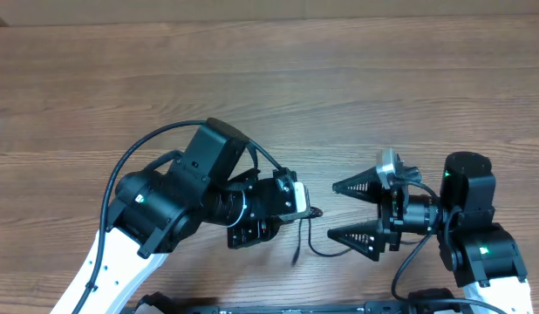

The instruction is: Untangle cables

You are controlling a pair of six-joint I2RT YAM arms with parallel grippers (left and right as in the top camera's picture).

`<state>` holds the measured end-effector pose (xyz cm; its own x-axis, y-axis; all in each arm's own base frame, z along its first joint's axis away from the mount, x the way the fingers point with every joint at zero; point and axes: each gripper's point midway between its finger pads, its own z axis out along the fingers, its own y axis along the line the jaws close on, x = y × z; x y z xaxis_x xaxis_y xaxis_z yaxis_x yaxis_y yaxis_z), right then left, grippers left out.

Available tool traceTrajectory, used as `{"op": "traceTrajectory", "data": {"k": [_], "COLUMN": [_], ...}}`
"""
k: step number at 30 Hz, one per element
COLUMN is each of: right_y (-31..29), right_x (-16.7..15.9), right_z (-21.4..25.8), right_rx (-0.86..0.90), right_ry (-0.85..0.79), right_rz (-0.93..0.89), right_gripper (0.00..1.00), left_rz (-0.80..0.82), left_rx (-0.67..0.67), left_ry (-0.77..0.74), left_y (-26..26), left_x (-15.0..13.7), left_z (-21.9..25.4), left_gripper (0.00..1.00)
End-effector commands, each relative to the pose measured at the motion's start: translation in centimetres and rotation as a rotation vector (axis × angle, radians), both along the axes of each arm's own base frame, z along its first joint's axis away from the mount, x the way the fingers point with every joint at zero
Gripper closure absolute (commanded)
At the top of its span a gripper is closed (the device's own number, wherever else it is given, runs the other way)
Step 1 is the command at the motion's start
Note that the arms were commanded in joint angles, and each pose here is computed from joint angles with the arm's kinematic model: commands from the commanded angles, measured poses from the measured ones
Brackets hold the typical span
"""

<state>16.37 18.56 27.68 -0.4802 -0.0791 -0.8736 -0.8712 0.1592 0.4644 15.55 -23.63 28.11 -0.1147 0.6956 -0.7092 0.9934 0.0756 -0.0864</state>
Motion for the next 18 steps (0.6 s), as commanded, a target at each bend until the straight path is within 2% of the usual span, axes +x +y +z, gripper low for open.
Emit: {"op": "traceTrajectory", "data": {"k": [1,7,10,12,15,18], "right_y": [0.2,0.4,0.4,0.4,-0.2,-0.4], "right_x": [-1.2,-2.4,-2.1,-1.5,1.6,2.3], "right_z": [1.1,1.9,1.9,1.6,-0.1,-0.2], "right_rx": [0.043,0.084,0.077,0.057,-0.034,-0.046], "right_ry": [-0.069,-0.096,-0.119,-0.096,0.033,0.046], "right_rz": [0.072,0.143,0.133,0.100,-0.100,-0.142], "right_gripper": [0.00,0.00,0.00,0.04,0.04,0.04], "left_rz": [-0.127,-0.205,-0.204,-0.199,-0.266,-0.294], "left_rx": [-0.140,-0.247,-0.237,-0.212,-0.157,-0.222], "left_ry": [-0.058,-0.034,-0.041,-0.026,-0.006,-0.025], "left_y": [-1.4,-2.5,-2.4,-2.1,-0.8,-1.6], "left_x": [-1.2,-2.2,-2.1,-2.3,-4.0,-4.0], "left_z": [2.9,4.4,4.2,3.8,2.5,3.5], "left_gripper": [0.96,0.96,0.96,0.96,0.96,0.96]}}
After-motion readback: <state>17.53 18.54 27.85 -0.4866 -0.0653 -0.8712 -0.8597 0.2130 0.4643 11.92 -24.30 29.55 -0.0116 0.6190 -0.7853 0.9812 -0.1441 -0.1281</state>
